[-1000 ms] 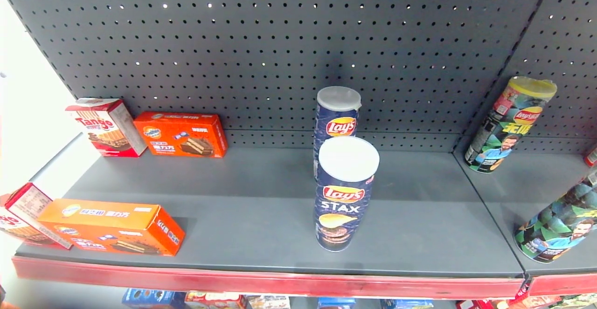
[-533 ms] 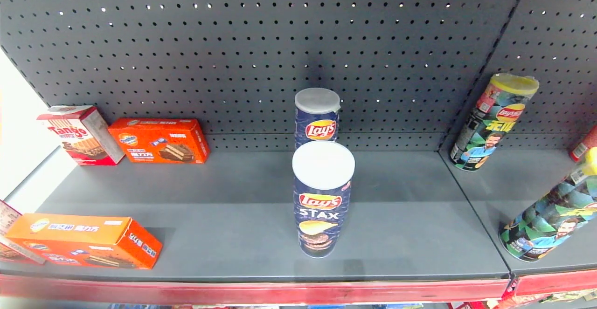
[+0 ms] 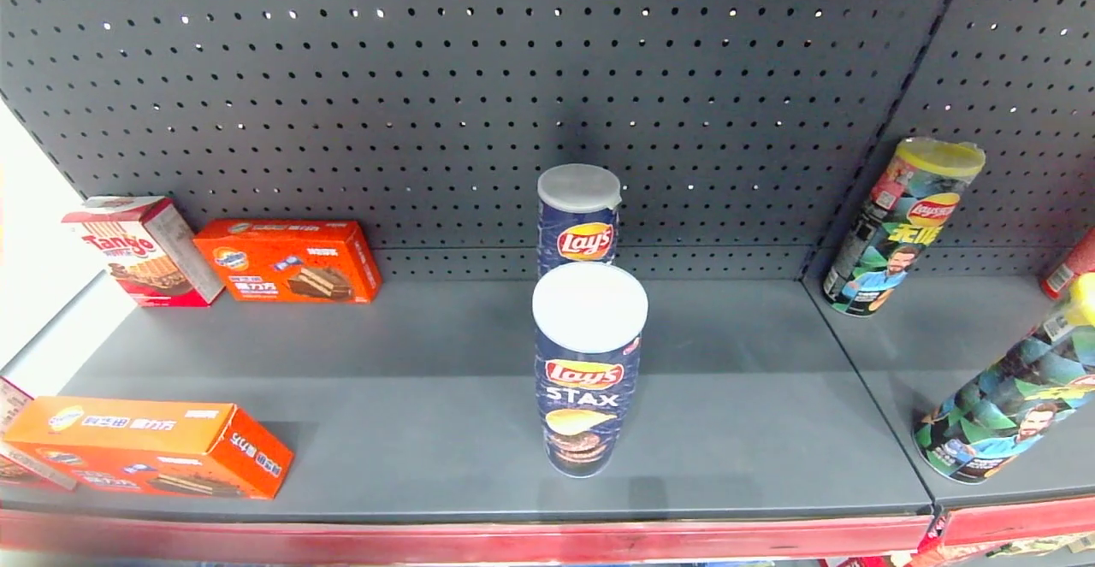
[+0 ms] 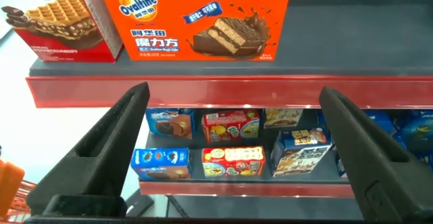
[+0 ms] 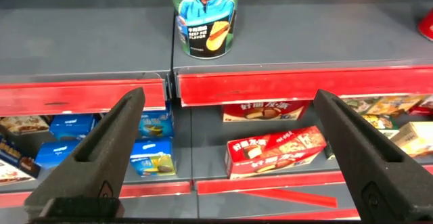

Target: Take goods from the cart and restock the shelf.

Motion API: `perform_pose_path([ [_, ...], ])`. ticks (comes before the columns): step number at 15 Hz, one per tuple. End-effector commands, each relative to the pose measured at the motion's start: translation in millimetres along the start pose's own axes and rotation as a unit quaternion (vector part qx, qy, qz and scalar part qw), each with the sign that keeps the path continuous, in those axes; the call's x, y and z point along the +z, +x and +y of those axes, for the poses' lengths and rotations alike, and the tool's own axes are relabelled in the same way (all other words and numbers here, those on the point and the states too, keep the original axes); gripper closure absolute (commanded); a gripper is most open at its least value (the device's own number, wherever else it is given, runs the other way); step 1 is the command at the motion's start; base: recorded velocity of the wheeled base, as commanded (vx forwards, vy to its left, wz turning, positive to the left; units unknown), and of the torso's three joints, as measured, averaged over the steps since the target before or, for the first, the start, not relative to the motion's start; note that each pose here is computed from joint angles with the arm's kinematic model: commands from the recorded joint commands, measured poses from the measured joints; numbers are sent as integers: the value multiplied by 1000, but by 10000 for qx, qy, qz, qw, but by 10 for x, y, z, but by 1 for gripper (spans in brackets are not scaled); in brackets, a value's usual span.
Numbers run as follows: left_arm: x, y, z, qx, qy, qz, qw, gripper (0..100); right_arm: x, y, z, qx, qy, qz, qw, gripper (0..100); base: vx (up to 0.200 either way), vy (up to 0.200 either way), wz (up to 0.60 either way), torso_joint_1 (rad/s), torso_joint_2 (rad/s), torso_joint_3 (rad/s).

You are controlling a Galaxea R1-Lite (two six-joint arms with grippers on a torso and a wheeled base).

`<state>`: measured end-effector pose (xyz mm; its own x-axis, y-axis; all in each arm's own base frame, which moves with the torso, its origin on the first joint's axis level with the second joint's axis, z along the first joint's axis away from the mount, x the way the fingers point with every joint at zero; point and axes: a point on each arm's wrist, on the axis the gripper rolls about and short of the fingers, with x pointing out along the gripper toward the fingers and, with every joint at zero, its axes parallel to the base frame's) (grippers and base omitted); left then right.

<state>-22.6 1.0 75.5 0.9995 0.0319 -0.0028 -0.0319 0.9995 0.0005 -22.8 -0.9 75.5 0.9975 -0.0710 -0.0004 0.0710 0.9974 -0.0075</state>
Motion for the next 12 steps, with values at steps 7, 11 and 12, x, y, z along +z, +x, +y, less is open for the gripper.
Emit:
perform_pose_path([
  [7,0,0,0,-6,13,1,10000,0,0,1,0,-5,-1,6,10000,0,-57,0,0,1,1,1],
  [11,0,0,0,1,-2,2,10000,0,0,1,0,-5,-1,6,10000,0,-50,0,0,1,-1,1],
  [12,0,0,0,-6,-2,2,10000,0,0,1,0,-5,-1,6,10000,0,0,0,0,0,0,0],
])
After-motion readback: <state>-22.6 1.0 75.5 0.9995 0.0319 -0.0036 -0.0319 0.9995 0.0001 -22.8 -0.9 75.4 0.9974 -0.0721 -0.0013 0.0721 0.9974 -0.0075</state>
